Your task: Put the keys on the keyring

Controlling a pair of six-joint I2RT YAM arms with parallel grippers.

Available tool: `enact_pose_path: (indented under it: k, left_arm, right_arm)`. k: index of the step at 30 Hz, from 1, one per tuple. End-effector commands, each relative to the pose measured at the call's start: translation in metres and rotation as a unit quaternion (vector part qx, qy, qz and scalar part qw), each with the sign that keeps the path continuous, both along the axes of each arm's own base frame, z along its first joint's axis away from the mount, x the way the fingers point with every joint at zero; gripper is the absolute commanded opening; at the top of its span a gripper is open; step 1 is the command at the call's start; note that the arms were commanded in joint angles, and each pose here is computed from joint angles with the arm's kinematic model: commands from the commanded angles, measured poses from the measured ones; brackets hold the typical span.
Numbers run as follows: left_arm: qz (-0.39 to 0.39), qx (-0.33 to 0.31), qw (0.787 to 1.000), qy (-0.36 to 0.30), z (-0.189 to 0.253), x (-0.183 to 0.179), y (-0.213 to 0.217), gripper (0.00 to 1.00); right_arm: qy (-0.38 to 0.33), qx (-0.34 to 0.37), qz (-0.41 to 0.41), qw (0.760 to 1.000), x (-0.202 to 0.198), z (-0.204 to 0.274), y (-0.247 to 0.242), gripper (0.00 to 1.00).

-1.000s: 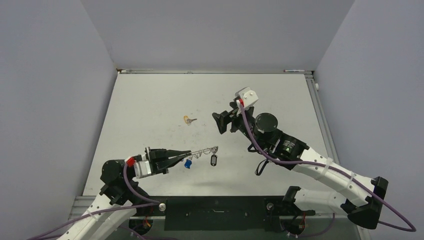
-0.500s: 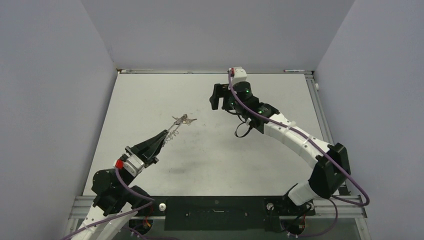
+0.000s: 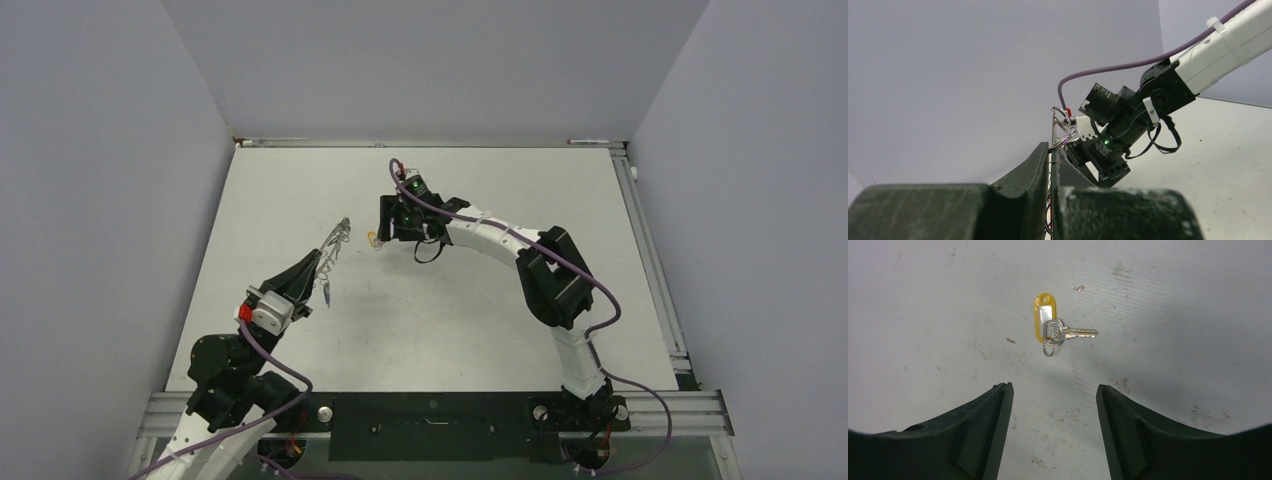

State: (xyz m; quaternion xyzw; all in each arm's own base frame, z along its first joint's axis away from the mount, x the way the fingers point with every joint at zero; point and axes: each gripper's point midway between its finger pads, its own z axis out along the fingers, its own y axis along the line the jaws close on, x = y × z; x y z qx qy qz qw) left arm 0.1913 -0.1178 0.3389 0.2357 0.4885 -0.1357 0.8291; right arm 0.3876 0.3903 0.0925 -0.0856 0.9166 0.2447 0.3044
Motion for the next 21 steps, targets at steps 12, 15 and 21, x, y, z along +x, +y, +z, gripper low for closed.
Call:
enact_pose_path:
  k: [12, 15, 21]
  left_arm:
    - [0.008, -0.022, 0.999, -0.037, 0.028, -0.009, 0.009, 0.00]
    - [0.005, -0.021, 0.999, -0.037, 0.027, -0.009, 0.008, 0.00]
    - [0.005, -0.020, 0.999, -0.037, 0.027, -0.009, 0.008, 0.00]
  right_arm:
    - [0.020, 0.069, -0.002, 0.997, 0.000, -0.022, 0.058, 0.44]
    - [0.016, 0.068, -0.003, 0.998, 0.005, -0.028, 0.061, 0.39]
    - [0.011, 0.058, -0.007, 0.998, 0.014, -0.040, 0.064, 0.35]
